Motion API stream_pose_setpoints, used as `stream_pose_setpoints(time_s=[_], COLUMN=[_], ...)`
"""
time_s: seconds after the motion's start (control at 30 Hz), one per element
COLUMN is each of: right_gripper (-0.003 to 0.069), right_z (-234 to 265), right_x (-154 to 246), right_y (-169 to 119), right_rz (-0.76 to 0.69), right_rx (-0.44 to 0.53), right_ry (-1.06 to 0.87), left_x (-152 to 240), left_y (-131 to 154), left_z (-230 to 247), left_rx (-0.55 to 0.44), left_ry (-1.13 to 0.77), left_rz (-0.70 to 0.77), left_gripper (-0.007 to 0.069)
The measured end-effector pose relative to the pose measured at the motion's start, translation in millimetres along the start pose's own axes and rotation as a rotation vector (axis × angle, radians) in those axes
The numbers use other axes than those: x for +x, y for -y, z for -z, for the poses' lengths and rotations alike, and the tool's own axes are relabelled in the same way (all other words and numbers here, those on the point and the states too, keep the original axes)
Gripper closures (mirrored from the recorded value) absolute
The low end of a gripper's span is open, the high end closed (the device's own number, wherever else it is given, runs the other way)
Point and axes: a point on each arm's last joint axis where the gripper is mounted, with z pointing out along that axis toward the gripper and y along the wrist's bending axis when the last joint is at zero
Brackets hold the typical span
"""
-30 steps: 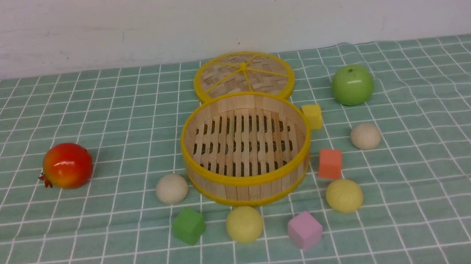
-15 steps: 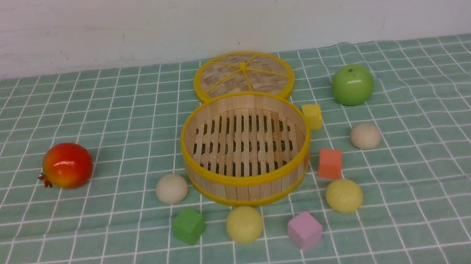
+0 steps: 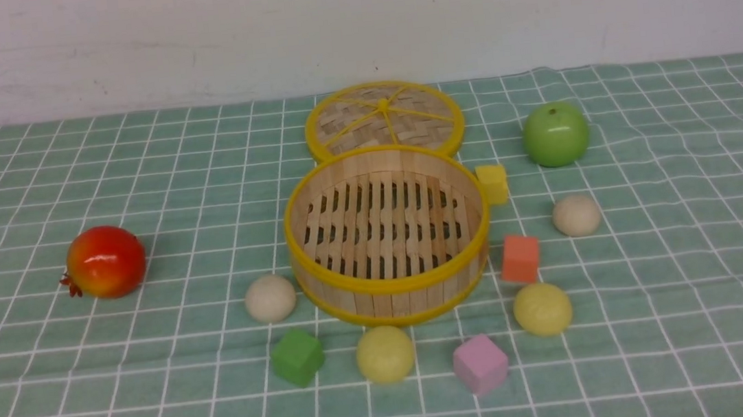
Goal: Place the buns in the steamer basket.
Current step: Use the left arm to grab a steamed stuffed bun
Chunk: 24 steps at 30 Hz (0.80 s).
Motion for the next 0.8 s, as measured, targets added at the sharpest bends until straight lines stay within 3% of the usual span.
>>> stream_pose_setpoints(time_s=[0.1, 0.17, 0.23, 0.5, 0.6, 0.7, 0.8], right_gripper=[0.0419, 0.0419, 0.0419, 0.0419, 0.0419, 0.0419, 0.0419], right_z=[0.0, 0.0, 0.0, 0.0, 0.0, 0.0, 0.0], right_x=[0.0, 0.0, 0.0, 0.0, 0.0, 0.0, 0.0], right_y=[0.0, 0.0, 0.0, 0.0, 0.0, 0.0, 0.0], right_rz=[0.0, 0.0, 0.0, 0.0, 0.0, 0.0, 0.0], right_rx=[0.0, 0.0, 0.0, 0.0, 0.0, 0.0, 0.0], right_ry=[0.0, 0.0, 0.0, 0.0, 0.0, 0.0, 0.0], left_x=[-7.6, -12.2, -15.9, -21.8, -21.1, -24.4, -47.7], left_y=[5.8, 6.9, 7.0, 6.7, 7.1, 21.0, 58.8], left_z=[0.5, 1.1, 1.7, 2.9, 2.8, 6.9, 18.7], left_rx=[0.079, 0.108, 0.12, 0.1, 0.095, 0.133, 0.191], left_ry=[0.071, 0.114, 0.152, 0.234, 0.225, 0.144, 0.024], left_rz=[0.378, 0.488, 0.5, 0.209, 0.165, 0.126, -0.02], left_gripper=[0.06, 0.0598, 0.0596, 0.0596, 0.0596, 0.0596, 0.0596])
